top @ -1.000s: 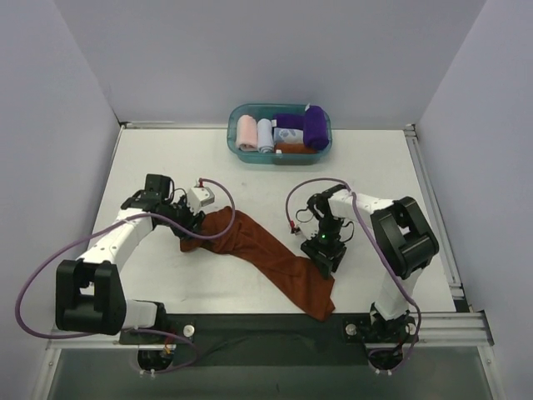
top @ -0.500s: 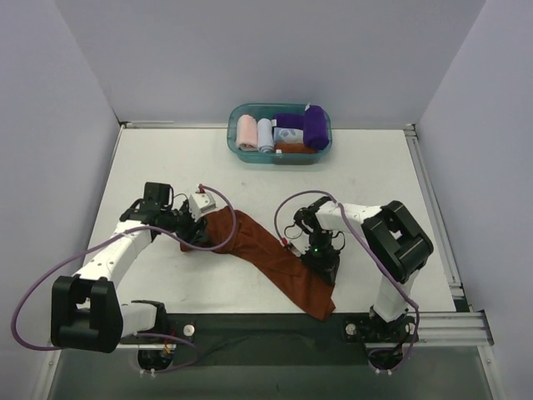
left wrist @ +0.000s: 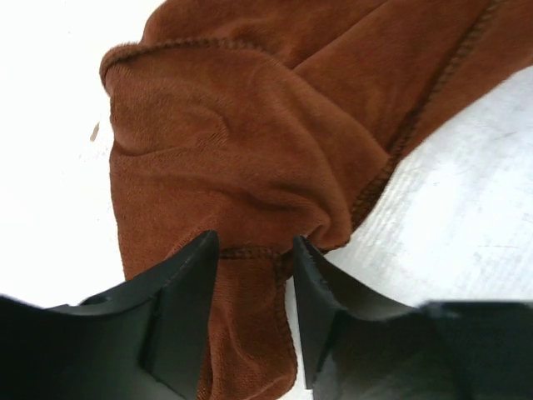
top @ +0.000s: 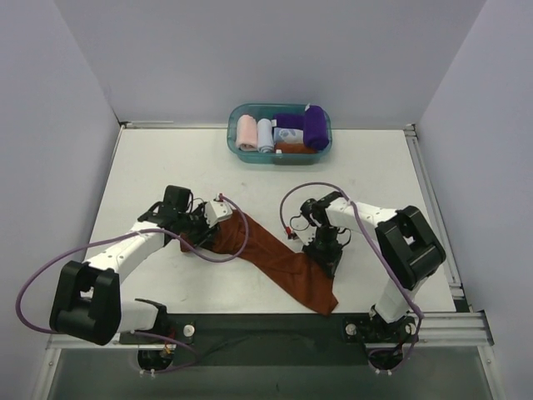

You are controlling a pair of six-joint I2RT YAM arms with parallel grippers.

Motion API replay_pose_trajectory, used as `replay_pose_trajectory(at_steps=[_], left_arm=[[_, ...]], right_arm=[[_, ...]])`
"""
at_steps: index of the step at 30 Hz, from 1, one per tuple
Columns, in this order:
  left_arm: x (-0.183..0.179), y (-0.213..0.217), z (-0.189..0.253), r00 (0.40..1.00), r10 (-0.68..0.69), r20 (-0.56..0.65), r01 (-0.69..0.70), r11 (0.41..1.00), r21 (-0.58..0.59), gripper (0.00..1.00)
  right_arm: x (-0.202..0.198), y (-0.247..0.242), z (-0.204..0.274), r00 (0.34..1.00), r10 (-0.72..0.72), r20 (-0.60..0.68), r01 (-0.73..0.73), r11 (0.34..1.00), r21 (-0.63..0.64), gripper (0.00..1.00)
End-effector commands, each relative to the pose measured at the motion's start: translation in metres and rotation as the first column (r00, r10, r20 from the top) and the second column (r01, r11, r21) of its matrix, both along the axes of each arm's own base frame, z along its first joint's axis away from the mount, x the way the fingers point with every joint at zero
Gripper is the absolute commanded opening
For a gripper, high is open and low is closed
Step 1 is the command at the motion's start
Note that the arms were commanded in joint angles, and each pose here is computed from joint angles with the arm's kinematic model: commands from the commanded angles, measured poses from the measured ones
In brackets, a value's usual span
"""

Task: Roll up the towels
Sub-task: Flatten the towel

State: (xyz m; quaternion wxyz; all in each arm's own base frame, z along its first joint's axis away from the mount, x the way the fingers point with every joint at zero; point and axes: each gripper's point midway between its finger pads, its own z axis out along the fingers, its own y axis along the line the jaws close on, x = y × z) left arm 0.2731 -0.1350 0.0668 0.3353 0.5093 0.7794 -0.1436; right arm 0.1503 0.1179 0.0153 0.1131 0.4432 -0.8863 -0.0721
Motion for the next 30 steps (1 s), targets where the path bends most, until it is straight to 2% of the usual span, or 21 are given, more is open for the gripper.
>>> replay_pose_trajectory(at_steps=[1, 3, 4, 7, 10, 13, 15, 18, 19, 21, 27, 30], left_arm=[[0.026, 0.008, 0.001, 0.995, 0.033, 0.091, -0.039, 0.997, 0.064, 0.48], [0.026, 0.011, 0.000, 0.995, 0.035, 0.091, -0.042, 0.996, 0.084, 0.33], [0.027, 0.013, 0.002, 0.995, 0.040, 0.096, -0.049, 0.994, 0.093, 0.16], [0.029, 0.017, 0.023, 0.992, 0.066, 0.108, -0.071, 0.996, 0.049, 0.01], [0.036, 0.025, 0.059, 0.986, 0.138, 0.093, -0.132, 0.989, -0.067, 0.00], [0.046, 0.043, 0.086, 0.966, 0.253, 0.049, -0.242, 0.956, -0.165, 0.00], [0.062, 0.070, 0.108, 0.920, 0.390, 0.044, -0.370, 0.900, -0.230, 0.00], [0.079, 0.095, 0.129, 0.859, 0.512, 0.023, -0.480, 0.819, -0.316, 0.00], [0.084, 0.111, 0.131, 0.817, 0.577, 0.003, -0.544, 0.773, -0.327, 0.00], [0.091, 0.128, 0.126, 0.779, 0.626, -0.013, -0.598, 0.737, -0.316, 0.00], [0.090, 0.141, 0.095, 0.716, 0.689, -0.108, -0.690, 0.677, -0.257, 0.00], [0.086, 0.156, 0.085, 0.635, 0.764, -0.116, -0.767, 0.606, -0.208, 0.00]], right_arm=[[0.002, -0.005, 0.017, 1.000, -0.020, 0.009, 0.020, 1.000, 0.003, 0.00], [0.004, -0.008, 0.020, 0.999, -0.030, 0.017, 0.030, 1.000, 0.008, 0.00], [0.005, -0.010, 0.022, 0.999, -0.034, 0.021, 0.034, 0.999, 0.012, 0.00], [0.011, -0.018, 0.031, 0.997, -0.066, 0.043, 0.065, 0.998, 0.027, 0.00], [0.020, -0.025, 0.045, 0.992, -0.089, 0.088, 0.085, 0.995, 0.051, 0.00], [0.031, -0.037, 0.064, 0.982, -0.108, 0.154, 0.098, 0.992, 0.074, 0.00], [0.037, -0.049, 0.074, 0.974, -0.128, 0.188, 0.113, 0.990, 0.086, 0.00], [0.045, -0.070, 0.090, 0.955, -0.169, 0.242, 0.146, 0.983, 0.110, 0.00], [0.048, -0.075, 0.095, 0.948, -0.177, 0.266, 0.151, 0.982, 0.115, 0.00], [0.051, -0.093, 0.097, 0.940, -0.195, 0.281, 0.172, 0.980, 0.105, 0.00], [0.048, -0.111, 0.101, 0.937, -0.204, 0.284, 0.183, 0.978, 0.100, 0.00], [0.053, -0.117, 0.111, 0.923, -0.200, 0.330, 0.174, 0.979, 0.107, 0.00]])
